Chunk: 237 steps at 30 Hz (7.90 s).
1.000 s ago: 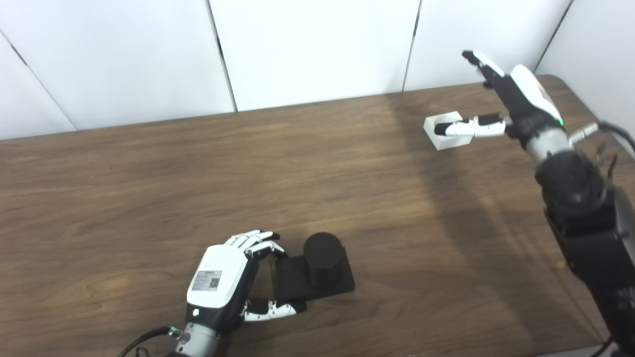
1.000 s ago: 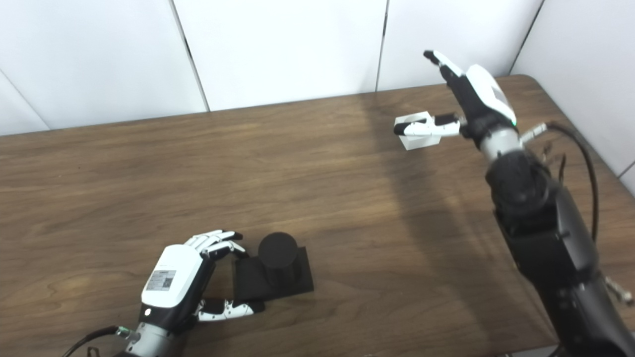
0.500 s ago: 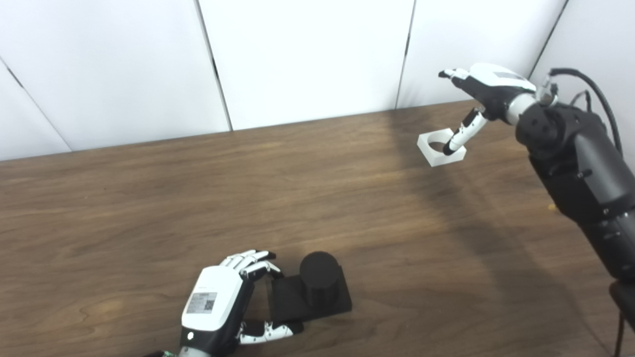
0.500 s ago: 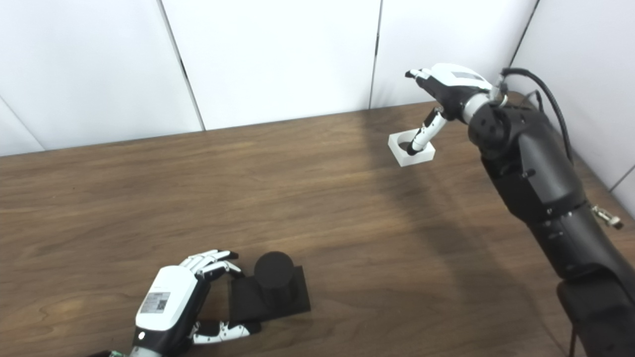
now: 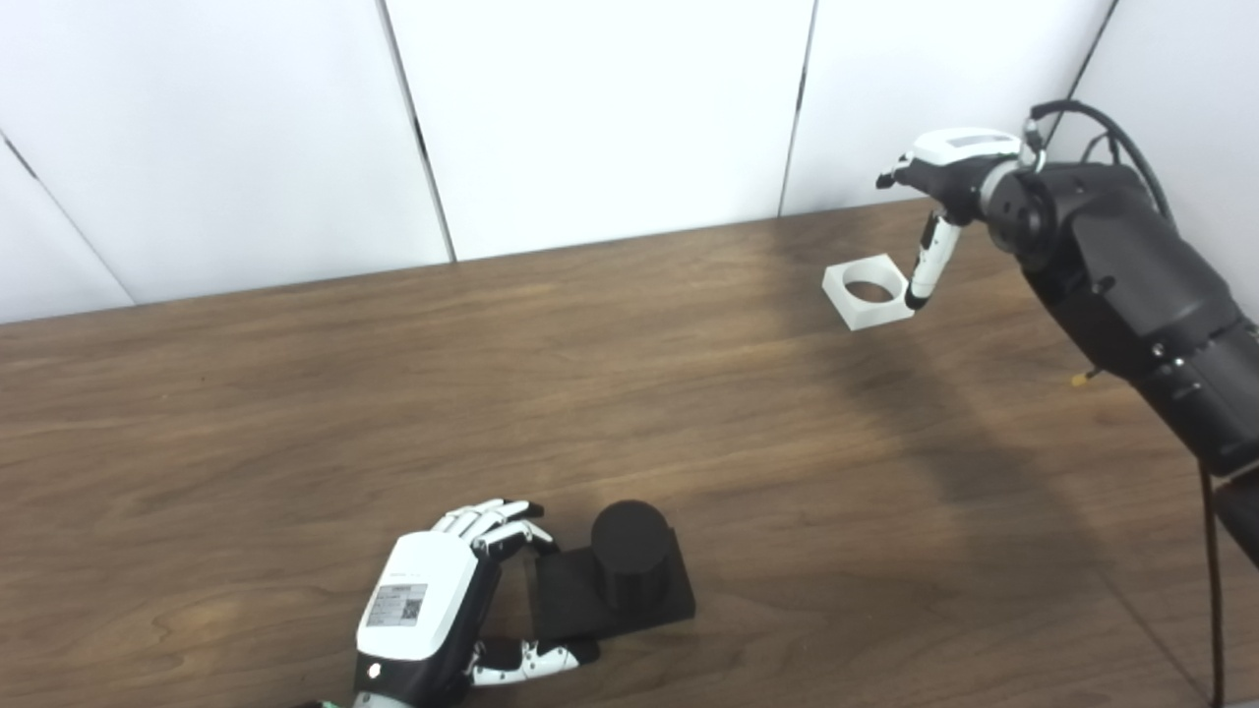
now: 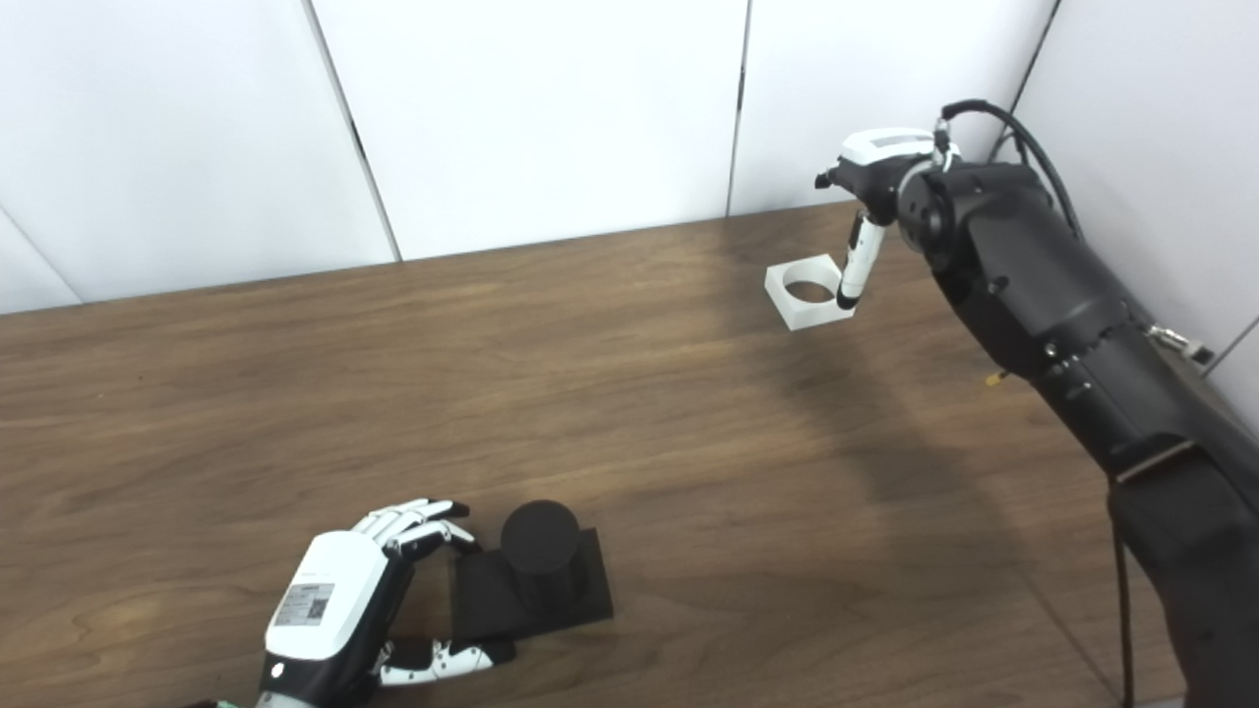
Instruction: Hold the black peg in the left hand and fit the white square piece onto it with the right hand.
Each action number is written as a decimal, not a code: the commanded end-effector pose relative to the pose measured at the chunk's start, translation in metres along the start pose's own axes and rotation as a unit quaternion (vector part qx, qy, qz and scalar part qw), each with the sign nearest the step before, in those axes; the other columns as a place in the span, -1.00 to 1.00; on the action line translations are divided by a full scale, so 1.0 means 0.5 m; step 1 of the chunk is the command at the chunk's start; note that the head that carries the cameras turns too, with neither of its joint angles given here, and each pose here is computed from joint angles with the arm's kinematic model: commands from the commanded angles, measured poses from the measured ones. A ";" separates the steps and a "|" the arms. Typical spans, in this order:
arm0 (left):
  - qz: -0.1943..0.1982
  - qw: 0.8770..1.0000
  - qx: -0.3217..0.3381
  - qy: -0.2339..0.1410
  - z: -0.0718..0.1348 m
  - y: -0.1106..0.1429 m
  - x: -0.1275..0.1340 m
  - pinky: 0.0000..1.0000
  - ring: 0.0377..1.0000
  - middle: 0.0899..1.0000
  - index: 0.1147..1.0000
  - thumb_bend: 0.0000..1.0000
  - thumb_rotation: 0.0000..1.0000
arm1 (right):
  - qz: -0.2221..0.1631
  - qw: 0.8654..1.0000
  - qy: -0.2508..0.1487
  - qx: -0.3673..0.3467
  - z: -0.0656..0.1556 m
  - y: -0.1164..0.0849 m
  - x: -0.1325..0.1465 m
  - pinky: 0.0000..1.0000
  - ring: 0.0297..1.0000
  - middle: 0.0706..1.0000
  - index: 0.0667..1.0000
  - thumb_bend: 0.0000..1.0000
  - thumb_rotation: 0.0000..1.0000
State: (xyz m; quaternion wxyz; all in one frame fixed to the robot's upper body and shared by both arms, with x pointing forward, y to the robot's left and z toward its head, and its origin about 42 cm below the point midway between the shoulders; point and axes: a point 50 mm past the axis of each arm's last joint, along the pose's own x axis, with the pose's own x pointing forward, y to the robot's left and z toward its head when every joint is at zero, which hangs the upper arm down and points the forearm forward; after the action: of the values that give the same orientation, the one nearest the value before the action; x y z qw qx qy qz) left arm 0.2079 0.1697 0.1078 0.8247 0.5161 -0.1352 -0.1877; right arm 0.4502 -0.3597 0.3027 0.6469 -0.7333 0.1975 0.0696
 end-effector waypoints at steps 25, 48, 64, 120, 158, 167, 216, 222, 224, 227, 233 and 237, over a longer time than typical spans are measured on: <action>-0.080 0.996 0.021 0.036 -0.010 -0.050 -0.035 0.61 0.63 0.56 -0.16 0.04 -0.91 | -0.022 0.998 -0.026 -0.047 0.054 0.039 0.057 1.00 1.00 1.00 0.84 0.86 -0.62; -0.081 0.996 0.022 0.038 -0.011 -0.036 -0.040 0.61 0.63 0.56 -0.16 0.04 -0.91 | -0.047 0.998 -0.017 -0.044 0.011 0.040 0.045 0.99 0.96 0.82 0.50 0.60 -0.75; -0.084 0.995 0.025 0.039 -0.011 -0.032 -0.038 0.61 0.63 0.55 -0.16 0.04 -0.91 | -0.062 0.996 -0.041 -0.053 0.000 0.089 0.045 0.71 0.82 0.72 0.37 0.58 -0.63; -0.082 0.995 0.021 0.046 0.023 -0.043 -0.026 0.62 0.65 0.57 -0.16 0.04 -0.91 | -0.207 0.955 -0.209 -0.039 0.062 0.054 -0.120 0.65 0.67 0.54 -0.10 0.05 -0.73; -0.081 0.995 0.022 0.046 0.062 -0.044 0.004 0.64 0.66 0.59 -0.16 0.03 -0.90 | -0.191 0.869 -0.453 -0.060 0.244 -0.020 -0.489 0.67 0.61 0.49 -0.11 0.05 -0.73; -0.081 0.995 0.023 0.047 0.070 -0.043 0.008 0.64 0.67 0.59 -0.16 0.03 -0.89 | -0.150 0.872 -0.461 -0.067 0.255 0.004 -0.482 0.74 0.65 0.52 -0.11 0.05 -0.72; -0.090 0.994 0.029 0.050 0.106 -0.029 0.011 0.63 0.67 0.60 -0.16 0.03 -0.89 | -0.115 0.882 -0.451 -0.073 0.291 0.046 -0.420 0.79 0.70 0.52 -0.10 0.05 -0.73; -0.088 0.995 0.025 0.050 0.110 -0.029 0.012 0.63 0.67 0.60 -0.16 0.03 -0.89 | -0.108 0.880 -0.456 -0.072 0.301 0.051 -0.427 0.81 0.71 0.53 -0.10 0.05 -0.73; -0.089 0.994 0.026 0.051 0.111 -0.029 0.013 0.63 0.67 0.60 -0.16 0.03 -0.89 | -0.106 0.879 -0.459 -0.071 0.304 0.053 -0.431 0.84 0.73 0.53 -0.10 0.05 -0.72; -0.089 0.994 0.028 0.051 0.113 -0.029 0.015 0.62 0.67 0.60 -0.16 0.03 -0.89 | -0.105 0.877 -0.463 -0.071 0.308 0.056 -0.438 0.85 0.73 0.53 -0.10 0.05 -0.73; -0.089 0.994 0.025 0.052 0.116 -0.029 0.016 0.62 0.66 0.60 -0.16 0.03 -0.89 | -0.108 0.872 -0.473 -0.070 0.320 0.065 -0.447 0.84 0.72 0.53 -0.10 0.05 -0.73; -0.091 0.994 0.027 0.052 0.117 -0.029 0.016 0.63 0.67 0.60 -0.15 0.03 -0.89 | -0.109 0.873 -0.470 -0.071 0.319 0.067 -0.441 0.81 0.72 0.54 -0.11 0.05 -0.73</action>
State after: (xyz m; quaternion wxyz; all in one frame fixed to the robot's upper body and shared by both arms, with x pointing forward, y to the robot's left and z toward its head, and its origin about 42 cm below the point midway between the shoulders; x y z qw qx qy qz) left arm 0.1988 0.1196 0.1332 0.8136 0.5454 -0.0794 -0.1853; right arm 0.2589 -0.1618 0.3181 0.6185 -0.6664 -0.1976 0.3664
